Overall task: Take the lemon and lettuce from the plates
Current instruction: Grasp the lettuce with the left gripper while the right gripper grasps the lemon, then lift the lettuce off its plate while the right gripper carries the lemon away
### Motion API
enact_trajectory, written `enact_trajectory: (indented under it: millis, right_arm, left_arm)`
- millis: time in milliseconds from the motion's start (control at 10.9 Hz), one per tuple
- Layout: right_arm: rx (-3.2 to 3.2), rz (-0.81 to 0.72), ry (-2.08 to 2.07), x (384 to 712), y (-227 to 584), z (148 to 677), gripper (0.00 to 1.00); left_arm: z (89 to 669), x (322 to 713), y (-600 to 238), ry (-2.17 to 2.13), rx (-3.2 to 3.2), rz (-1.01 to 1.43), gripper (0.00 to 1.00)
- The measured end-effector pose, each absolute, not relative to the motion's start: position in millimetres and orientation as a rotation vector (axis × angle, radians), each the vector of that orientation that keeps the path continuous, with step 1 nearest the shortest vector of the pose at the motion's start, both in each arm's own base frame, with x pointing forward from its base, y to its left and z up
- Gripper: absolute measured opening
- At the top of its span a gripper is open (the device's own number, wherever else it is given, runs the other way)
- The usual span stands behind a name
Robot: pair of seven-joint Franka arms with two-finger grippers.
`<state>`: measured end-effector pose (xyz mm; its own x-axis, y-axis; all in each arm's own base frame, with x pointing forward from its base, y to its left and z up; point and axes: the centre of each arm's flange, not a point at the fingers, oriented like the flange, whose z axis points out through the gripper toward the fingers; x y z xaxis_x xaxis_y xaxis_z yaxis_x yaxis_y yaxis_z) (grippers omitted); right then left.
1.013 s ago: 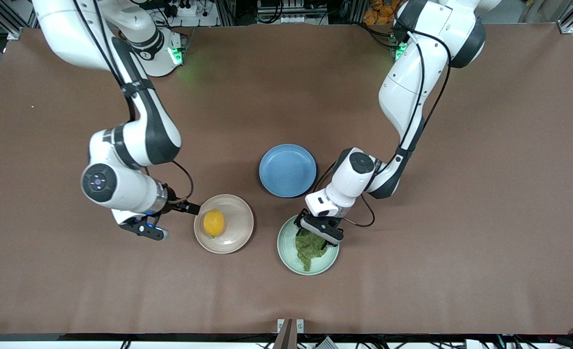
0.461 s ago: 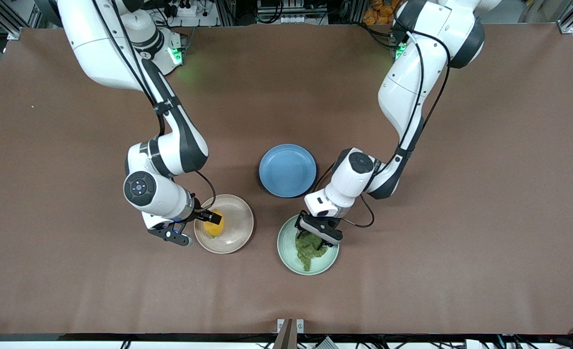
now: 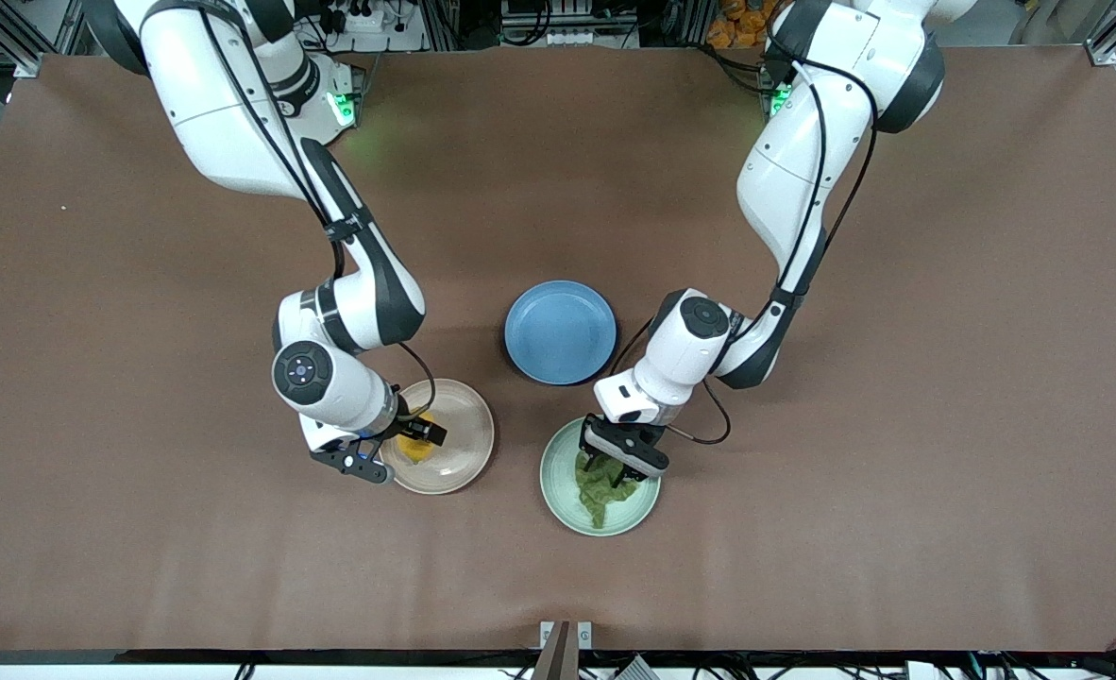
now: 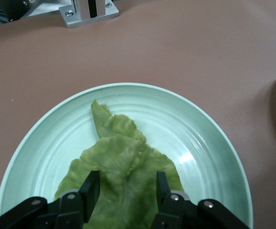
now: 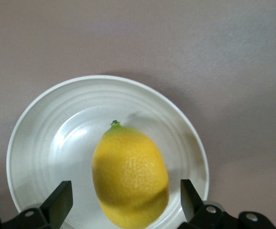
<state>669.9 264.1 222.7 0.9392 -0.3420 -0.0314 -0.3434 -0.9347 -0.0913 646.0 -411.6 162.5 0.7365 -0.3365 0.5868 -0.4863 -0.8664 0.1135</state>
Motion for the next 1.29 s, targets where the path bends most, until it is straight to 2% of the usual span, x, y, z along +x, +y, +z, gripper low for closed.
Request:
enact_trajectory:
  millis: [184, 553, 737, 829, 921, 1105, 1289]
  right_arm:
    - [-2.999, 0.019, 0.538, 666.9, 272.3, 212.4, 1.00]
    - [-2.999, 0.000, 0.534, 664.1, 279.6, 189.9, 1.00]
    - [-3.002, 0.002, 0.536, 663.2, 279.1, 178.0, 1.00]
    - [-3.000, -0.005, 0.535, 664.5, 279.6, 179.7, 1.00]
    - [-3.000, -0.005, 0.535, 664.9, 279.4, 179.0, 1.00]
    - [-3.001, -0.005, 0.536, 665.2, 279.0, 178.3, 0.97]
    - [-3.003, -0.006, 0.537, 665.5, 277.9, 177.9, 0.85]
  left_arm:
    - [162.2, 645.9, -411.5, -0.656, 2.679, 0.833, 0.50]
    - [158.7, 644.1, -411.3, -0.662, 2.683, 0.825, 0.29]
    - [156.6, 643.3, -411.0, -0.664, 2.683, 0.824, 0.26]
    - [156.8, 643.9, -410.4, -0.663, 2.684, 0.826, 0.18]
    - [156.7, 643.9, -410.2, -0.664, 2.685, 0.826, 0.05]
    - [156.7, 644.1, -410.0, -0.663, 2.685, 0.826, 0.02]
    - [157.0, 644.2, -410.2, -0.663, 2.684, 0.827, 0.02]
